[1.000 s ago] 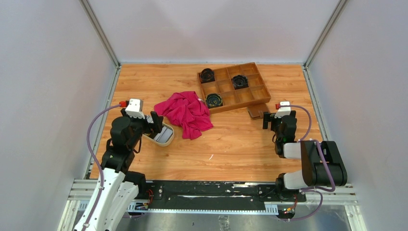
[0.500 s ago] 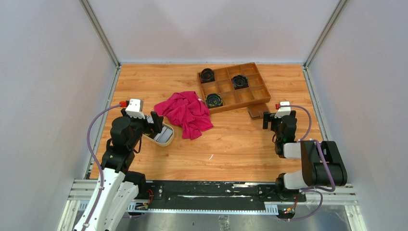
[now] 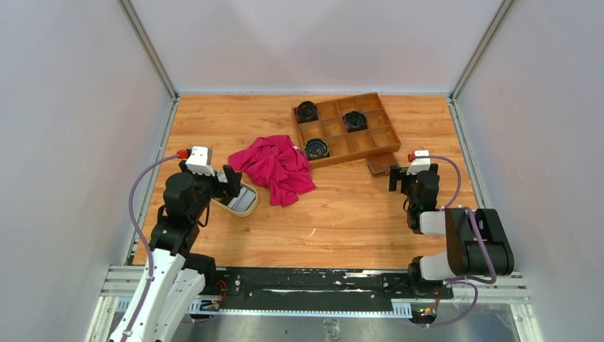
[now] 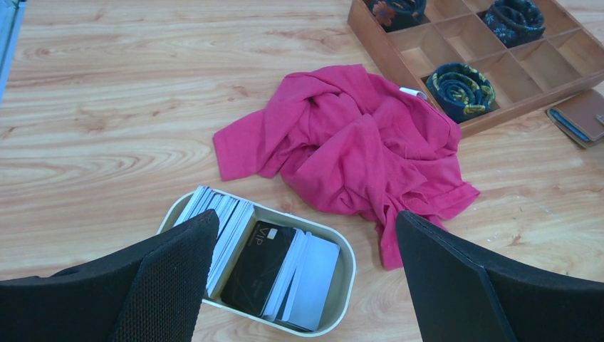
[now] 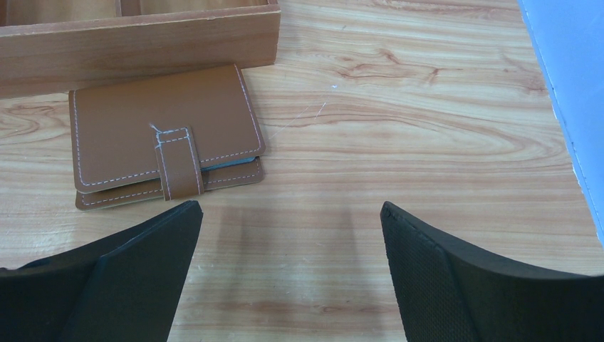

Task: Put the credit cards into the card holder
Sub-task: Move the card holder to the center of the board.

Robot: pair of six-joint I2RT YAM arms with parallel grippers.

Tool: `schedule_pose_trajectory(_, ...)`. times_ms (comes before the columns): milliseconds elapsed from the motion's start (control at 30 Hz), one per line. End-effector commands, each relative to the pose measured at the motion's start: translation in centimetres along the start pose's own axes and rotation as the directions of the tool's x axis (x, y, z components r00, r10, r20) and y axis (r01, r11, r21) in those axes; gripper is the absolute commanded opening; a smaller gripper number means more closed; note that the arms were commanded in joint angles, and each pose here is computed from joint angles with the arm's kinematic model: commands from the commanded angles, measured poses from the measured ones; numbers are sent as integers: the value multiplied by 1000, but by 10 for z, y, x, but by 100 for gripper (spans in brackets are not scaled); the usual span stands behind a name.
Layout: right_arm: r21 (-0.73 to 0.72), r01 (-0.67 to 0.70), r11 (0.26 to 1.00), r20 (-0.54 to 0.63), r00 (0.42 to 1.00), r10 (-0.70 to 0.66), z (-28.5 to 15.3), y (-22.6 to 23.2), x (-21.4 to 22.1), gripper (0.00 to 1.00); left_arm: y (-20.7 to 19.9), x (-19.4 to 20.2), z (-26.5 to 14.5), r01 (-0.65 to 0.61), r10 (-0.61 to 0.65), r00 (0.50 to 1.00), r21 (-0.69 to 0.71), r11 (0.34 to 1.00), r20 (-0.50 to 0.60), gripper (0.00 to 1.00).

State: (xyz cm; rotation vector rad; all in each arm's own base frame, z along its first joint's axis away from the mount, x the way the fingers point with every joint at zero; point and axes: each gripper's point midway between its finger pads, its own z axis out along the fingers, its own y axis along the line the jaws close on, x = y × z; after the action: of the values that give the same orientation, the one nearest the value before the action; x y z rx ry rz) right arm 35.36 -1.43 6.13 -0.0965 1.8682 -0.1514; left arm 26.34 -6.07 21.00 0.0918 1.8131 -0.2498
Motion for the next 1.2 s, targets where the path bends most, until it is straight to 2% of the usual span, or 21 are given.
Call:
schedule_pose_trajectory(0,19,-12,1000,10,1000,12,2,-2,-6,100,-4,-6,-1,-9,9,1000,19,1000,4,100)
schedule_pose_trajectory(767,21,-12,1000,10,1000,12,2,-2,-6,100,-3,-2,2,-14,14,1000,14,1000,-19,100)
schedule_pose_trajectory(1167,19,-12,1000,10,1000,12,2,-1,-6,100,-7,-8,-2,-5,5,1000,35,999,11,100)
